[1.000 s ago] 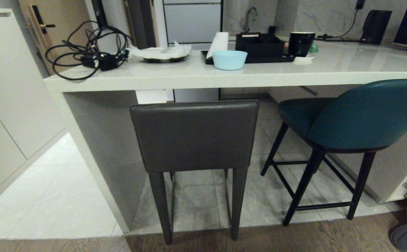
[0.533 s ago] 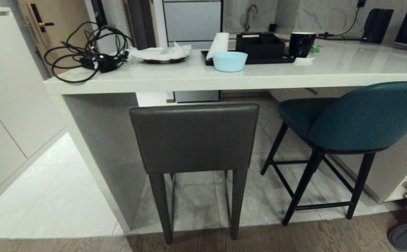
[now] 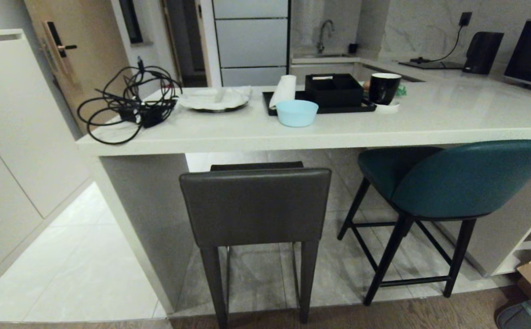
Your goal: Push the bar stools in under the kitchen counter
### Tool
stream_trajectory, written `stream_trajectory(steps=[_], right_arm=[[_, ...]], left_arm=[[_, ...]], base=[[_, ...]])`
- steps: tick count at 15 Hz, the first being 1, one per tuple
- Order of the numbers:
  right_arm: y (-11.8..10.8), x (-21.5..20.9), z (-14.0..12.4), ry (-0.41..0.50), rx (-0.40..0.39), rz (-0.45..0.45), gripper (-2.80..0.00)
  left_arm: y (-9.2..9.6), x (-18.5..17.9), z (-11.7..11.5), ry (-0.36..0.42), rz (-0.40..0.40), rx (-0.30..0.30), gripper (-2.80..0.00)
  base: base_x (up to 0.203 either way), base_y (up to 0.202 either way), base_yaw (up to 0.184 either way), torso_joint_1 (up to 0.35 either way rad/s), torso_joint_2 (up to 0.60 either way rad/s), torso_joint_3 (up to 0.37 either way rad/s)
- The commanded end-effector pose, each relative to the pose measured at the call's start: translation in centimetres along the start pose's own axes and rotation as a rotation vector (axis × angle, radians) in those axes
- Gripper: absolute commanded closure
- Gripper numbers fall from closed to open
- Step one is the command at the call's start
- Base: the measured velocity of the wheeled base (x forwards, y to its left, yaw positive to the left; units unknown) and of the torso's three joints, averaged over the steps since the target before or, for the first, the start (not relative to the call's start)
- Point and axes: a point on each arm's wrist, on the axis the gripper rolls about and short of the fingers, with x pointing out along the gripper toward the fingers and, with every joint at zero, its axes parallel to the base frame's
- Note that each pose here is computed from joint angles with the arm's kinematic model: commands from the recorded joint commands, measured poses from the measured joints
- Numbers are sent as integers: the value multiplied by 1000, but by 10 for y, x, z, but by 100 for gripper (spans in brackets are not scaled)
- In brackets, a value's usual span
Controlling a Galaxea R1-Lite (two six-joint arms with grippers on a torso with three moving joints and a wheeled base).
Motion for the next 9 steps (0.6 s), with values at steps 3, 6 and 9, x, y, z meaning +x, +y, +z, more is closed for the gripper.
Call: stream_trajectory(steps=[3,6,9], right_arm=[[0,0,0,0,0,0,0],[0,0,0,0,0,0,0],[0,0,0,1,0,0,0]], left_arm=[[0,1,-5,19,2,-6,0],[0,1,-5,17,2,-4,0],[0,1,-5,19,2,-4,0]], base=[[0,0,0,198,-473,-284],[0,0,0,214,-489,-285],[0,0,0,210,-476,-264]])
